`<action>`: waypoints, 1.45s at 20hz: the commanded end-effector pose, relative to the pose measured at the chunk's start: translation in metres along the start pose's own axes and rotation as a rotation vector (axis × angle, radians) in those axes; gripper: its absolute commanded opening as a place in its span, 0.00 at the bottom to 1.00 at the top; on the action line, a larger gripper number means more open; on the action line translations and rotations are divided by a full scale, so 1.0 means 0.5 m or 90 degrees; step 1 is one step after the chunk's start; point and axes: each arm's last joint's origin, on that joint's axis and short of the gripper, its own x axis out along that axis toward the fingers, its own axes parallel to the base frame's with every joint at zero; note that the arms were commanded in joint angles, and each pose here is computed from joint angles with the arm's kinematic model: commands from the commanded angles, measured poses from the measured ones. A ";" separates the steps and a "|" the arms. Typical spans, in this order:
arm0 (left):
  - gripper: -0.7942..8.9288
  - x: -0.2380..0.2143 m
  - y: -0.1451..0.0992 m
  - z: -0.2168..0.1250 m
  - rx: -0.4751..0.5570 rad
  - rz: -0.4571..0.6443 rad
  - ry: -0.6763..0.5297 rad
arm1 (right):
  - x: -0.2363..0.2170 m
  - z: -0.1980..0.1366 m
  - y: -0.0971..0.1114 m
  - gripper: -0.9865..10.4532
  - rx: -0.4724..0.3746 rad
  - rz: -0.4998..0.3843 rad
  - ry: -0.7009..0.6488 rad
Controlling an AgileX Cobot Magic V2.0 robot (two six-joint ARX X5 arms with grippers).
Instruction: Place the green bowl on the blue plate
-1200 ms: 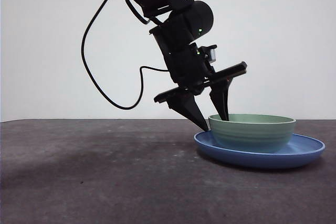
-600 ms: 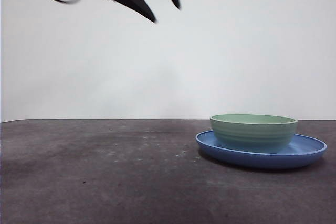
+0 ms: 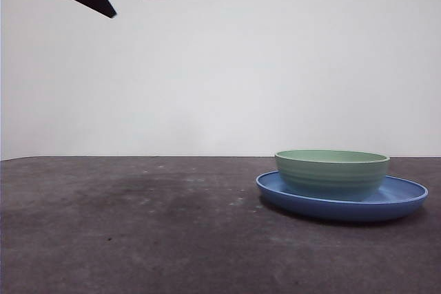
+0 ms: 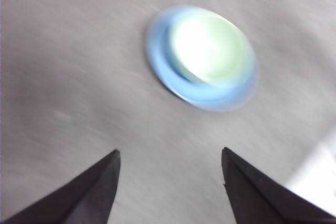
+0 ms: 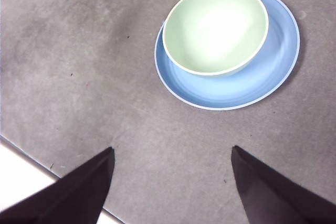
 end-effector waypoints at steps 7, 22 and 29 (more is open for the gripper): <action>0.40 -0.059 -0.024 -0.091 0.074 -0.131 -0.012 | -0.007 0.009 0.004 0.40 0.009 0.000 -0.013; 0.40 -0.058 -0.023 -0.092 0.071 -0.130 -0.007 | 0.085 0.082 -0.093 0.39 0.155 -0.204 -0.006; 0.40 -0.058 -0.023 -0.092 0.072 -0.130 -0.006 | 0.237 0.111 -0.207 0.39 0.207 -0.146 0.079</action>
